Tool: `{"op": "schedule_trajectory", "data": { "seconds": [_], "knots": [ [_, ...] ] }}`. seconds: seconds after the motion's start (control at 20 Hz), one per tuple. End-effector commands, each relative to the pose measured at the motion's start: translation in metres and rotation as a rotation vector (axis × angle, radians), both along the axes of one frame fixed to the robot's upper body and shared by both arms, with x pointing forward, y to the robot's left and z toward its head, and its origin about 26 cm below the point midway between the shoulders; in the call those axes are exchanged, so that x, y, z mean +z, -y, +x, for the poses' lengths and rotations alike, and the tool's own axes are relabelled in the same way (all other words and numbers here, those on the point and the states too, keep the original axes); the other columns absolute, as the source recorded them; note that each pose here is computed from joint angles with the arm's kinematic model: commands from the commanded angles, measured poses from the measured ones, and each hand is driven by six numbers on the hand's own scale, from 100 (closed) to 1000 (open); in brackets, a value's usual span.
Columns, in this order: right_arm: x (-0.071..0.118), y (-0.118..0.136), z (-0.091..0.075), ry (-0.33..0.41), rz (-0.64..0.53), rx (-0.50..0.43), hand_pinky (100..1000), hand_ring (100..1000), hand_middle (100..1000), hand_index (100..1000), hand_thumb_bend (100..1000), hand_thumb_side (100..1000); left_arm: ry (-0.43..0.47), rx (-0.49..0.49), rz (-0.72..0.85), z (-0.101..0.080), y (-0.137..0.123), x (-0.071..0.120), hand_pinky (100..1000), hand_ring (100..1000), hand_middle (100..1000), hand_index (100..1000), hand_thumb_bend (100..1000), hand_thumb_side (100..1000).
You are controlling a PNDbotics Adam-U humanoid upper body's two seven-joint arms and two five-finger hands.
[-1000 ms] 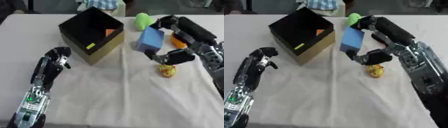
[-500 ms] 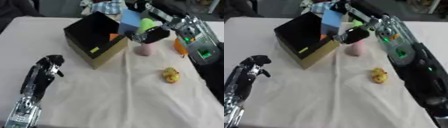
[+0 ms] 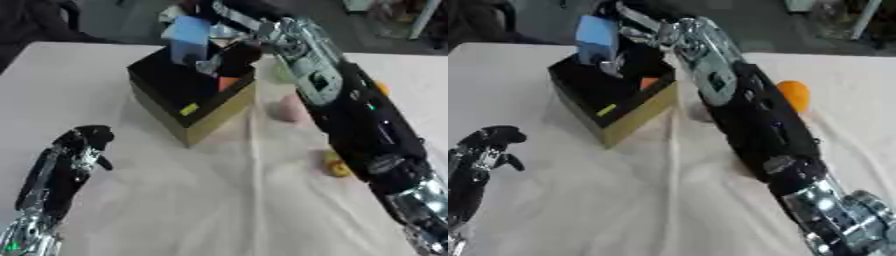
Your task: Pick up objects on the table and place them in the box.
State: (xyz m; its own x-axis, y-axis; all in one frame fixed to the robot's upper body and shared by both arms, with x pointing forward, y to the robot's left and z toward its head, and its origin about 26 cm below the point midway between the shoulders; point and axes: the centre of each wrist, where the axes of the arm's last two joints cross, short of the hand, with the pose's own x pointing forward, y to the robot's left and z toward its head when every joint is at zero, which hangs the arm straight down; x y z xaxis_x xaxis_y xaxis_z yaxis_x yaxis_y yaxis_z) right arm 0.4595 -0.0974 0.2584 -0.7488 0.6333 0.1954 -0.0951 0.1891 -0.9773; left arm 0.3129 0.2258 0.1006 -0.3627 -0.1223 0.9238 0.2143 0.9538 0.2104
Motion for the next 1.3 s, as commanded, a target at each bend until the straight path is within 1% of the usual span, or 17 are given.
{"op": "schedule_trajectory", "data": {
  "seconds": [0.05, 0.15, 0.2, 0.3, 0.4, 0.55, 0.65, 0.75, 0.9, 1.05, 1.1, 1.15, 1.3],
  "knots": [
    [-0.004, 0.002, 0.011, -0.024, -0.011, -0.068, 756, 731, 657, 807, 175, 388, 0.021, -0.026, 0.005, 0.001, 0.003, 0.006, 425, 746, 614, 701, 397, 609],
    [-0.015, 0.006, 0.019, -0.048, -0.004, -0.126, 756, 737, 674, 832, 188, 408, 0.023, -0.033, 0.004, 0.002, 0.004, 0.007, 425, 746, 614, 701, 398, 609],
    [-0.022, 0.008, 0.022, -0.057, -0.003, -0.151, 758, 744, 698, 851, 199, 423, 0.024, -0.035, 0.003, 0.002, 0.004, 0.008, 425, 746, 614, 701, 398, 609],
    [-0.034, 0.008, 0.027, -0.061, -0.008, -0.183, 760, 752, 730, 877, 219, 452, 0.024, -0.036, 0.003, 0.002, 0.005, 0.008, 425, 746, 613, 701, 398, 609],
    [-0.045, 0.007, 0.028, -0.051, -0.016, -0.201, 762, 759, 755, 894, 249, 474, 0.025, -0.036, 0.003, 0.002, 0.005, 0.008, 425, 746, 613, 701, 398, 609],
    [-0.058, 0.005, 0.03, -0.028, -0.015, -0.216, 768, 774, 788, 921, 323, 525, 0.026, -0.038, 0.002, 0.002, 0.005, 0.008, 425, 746, 613, 701, 398, 609],
    [-0.063, 0.005, 0.03, -0.007, -0.007, -0.221, 778, 791, 823, 938, 387, 543, 0.026, -0.037, 0.002, 0.002, 0.005, 0.008, 425, 746, 613, 701, 398, 609],
    [-0.065, 0.005, 0.031, 0.019, 0.003, -0.23, 785, 806, 859, 951, 419, 561, 0.027, -0.035, 0.002, 0.003, 0.005, 0.009, 425, 745, 613, 701, 399, 608],
    [-0.06, 0.006, 0.031, 0.064, 0.024, -0.232, 788, 810, 869, 952, 414, 563, 0.027, -0.033, 0.001, 0.003, 0.005, 0.009, 425, 745, 613, 701, 399, 608],
    [-0.042, 0.011, 0.031, 0.109, 0.053, -0.213, 788, 810, 866, 950, 406, 560, 0.029, -0.026, -0.001, 0.003, 0.003, 0.009, 426, 745, 613, 701, 399, 608],
    [-0.033, 0.014, 0.03, 0.128, 0.066, -0.21, 788, 809, 863, 949, 272, 606, 0.029, -0.021, -0.001, 0.003, 0.003, 0.009, 425, 745, 613, 701, 399, 608],
    [-0.024, 0.019, 0.03, 0.149, 0.078, -0.21, 788, 809, 859, 949, 402, 554, 0.028, -0.016, -0.001, 0.003, 0.002, 0.009, 426, 745, 613, 701, 399, 608],
    [-0.001, 0.039, 0.029, 0.195, 0.113, -0.234, 785, 804, 838, 944, 399, 547, 0.025, -0.004, -0.001, 0.002, -0.001, 0.007, 426, 745, 612, 701, 400, 609]
  ]
}}
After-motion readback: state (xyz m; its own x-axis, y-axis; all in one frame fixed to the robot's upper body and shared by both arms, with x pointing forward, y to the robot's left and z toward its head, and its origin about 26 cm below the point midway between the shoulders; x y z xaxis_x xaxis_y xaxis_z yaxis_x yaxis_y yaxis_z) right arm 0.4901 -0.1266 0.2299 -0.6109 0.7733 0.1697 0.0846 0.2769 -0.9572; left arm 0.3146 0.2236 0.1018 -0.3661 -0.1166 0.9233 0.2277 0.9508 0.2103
